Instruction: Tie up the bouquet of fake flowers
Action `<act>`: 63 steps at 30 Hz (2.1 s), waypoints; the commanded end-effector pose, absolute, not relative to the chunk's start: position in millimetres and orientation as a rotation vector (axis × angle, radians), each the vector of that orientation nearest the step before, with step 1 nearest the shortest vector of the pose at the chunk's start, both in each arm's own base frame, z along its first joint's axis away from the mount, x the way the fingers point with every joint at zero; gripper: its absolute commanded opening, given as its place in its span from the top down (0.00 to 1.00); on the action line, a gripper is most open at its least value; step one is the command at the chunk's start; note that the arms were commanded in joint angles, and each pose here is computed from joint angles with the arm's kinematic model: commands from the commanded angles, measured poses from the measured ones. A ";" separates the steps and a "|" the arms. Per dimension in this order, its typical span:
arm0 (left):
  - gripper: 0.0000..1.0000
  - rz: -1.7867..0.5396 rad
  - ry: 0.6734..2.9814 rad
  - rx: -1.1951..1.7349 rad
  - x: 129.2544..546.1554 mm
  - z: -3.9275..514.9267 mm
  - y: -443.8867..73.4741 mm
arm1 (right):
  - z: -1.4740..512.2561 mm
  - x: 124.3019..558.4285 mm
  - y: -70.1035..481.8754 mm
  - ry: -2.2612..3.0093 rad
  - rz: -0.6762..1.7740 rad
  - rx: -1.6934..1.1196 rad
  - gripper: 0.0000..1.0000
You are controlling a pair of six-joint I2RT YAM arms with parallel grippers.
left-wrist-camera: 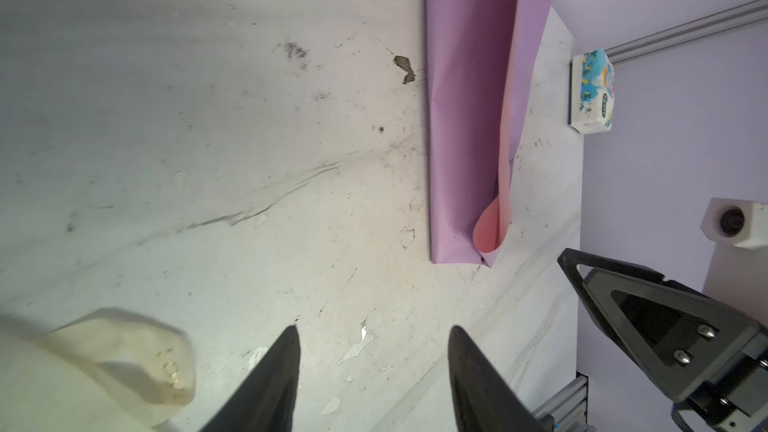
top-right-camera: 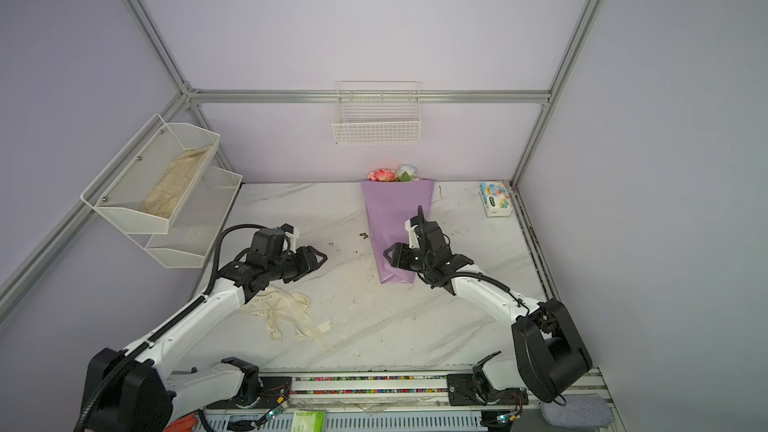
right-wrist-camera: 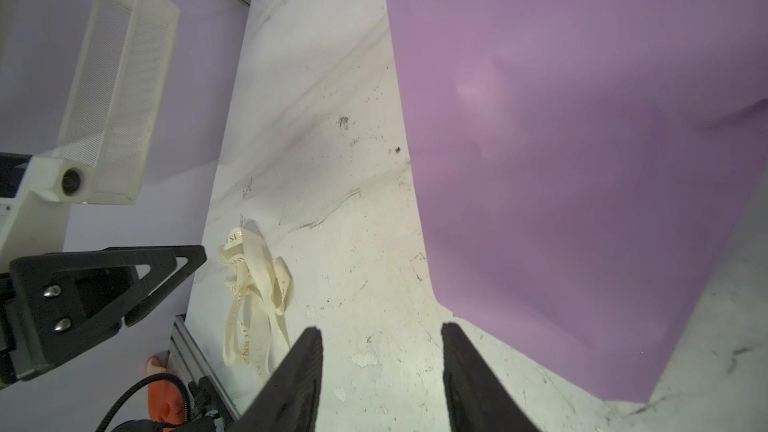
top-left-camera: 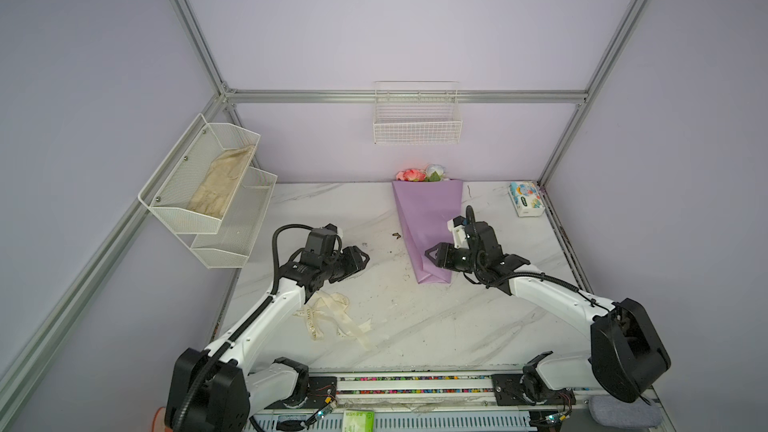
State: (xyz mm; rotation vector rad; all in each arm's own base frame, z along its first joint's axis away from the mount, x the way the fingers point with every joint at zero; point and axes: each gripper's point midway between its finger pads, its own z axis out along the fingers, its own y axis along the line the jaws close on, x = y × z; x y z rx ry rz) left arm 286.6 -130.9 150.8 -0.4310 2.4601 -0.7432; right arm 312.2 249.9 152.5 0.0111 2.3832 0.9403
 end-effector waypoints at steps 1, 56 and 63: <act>0.44 -0.579 2.555 -0.558 248.5 110.4 -99.6 | 144.9 334.4 215.1 2.366 0.719 0.080 0.53; 0.76 -1.321 2.422 0.267 334.1 189.8 -356.7 | 53.2 319.6 235.7 2.544 1.300 0.264 1.00; 0.84 -1.309 2.577 0.150 344.2 128.6 -374.9 | 28.7 310.0 230.5 2.599 1.259 0.304 1.00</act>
